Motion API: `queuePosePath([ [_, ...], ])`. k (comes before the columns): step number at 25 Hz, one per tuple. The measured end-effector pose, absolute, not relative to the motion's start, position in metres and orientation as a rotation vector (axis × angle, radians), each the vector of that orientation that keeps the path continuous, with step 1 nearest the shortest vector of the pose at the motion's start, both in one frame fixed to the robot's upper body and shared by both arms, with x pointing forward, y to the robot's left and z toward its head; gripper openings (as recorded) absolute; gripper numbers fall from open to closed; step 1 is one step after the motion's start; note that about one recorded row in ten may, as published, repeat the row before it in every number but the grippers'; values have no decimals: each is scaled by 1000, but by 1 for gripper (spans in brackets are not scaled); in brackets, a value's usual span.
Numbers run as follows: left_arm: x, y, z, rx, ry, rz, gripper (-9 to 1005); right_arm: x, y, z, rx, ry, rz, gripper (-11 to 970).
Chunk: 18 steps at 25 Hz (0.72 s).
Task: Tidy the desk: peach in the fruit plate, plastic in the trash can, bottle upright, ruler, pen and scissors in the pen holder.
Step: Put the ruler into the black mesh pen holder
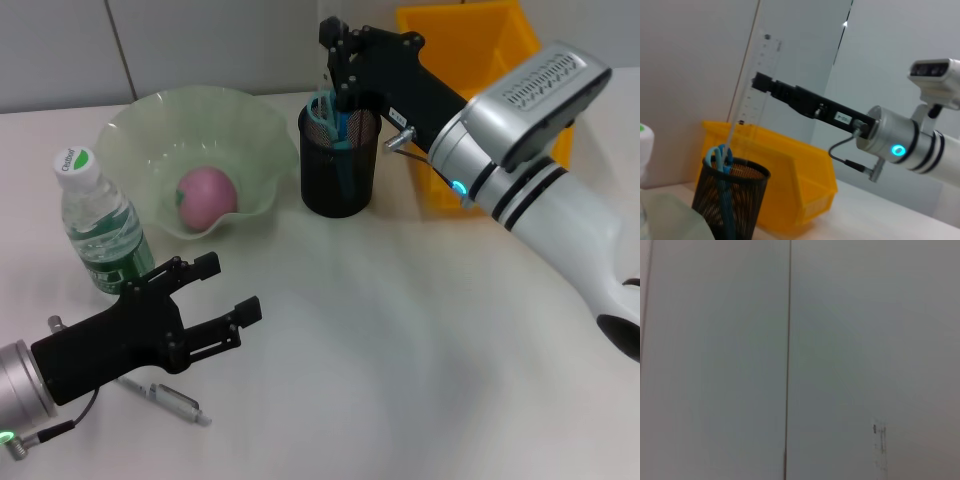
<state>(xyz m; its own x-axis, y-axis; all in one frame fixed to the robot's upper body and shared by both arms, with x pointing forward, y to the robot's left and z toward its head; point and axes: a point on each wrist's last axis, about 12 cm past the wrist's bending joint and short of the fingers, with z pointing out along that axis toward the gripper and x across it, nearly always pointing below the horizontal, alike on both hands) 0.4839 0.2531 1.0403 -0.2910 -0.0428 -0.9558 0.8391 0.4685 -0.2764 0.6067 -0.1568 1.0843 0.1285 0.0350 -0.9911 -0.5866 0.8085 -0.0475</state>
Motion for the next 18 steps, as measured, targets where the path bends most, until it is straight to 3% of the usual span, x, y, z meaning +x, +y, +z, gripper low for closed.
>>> queuePosePath([
  [18,486,258,1044,697,1639,-1011,856,609,-154,1073,-488,1487,469,79],
])
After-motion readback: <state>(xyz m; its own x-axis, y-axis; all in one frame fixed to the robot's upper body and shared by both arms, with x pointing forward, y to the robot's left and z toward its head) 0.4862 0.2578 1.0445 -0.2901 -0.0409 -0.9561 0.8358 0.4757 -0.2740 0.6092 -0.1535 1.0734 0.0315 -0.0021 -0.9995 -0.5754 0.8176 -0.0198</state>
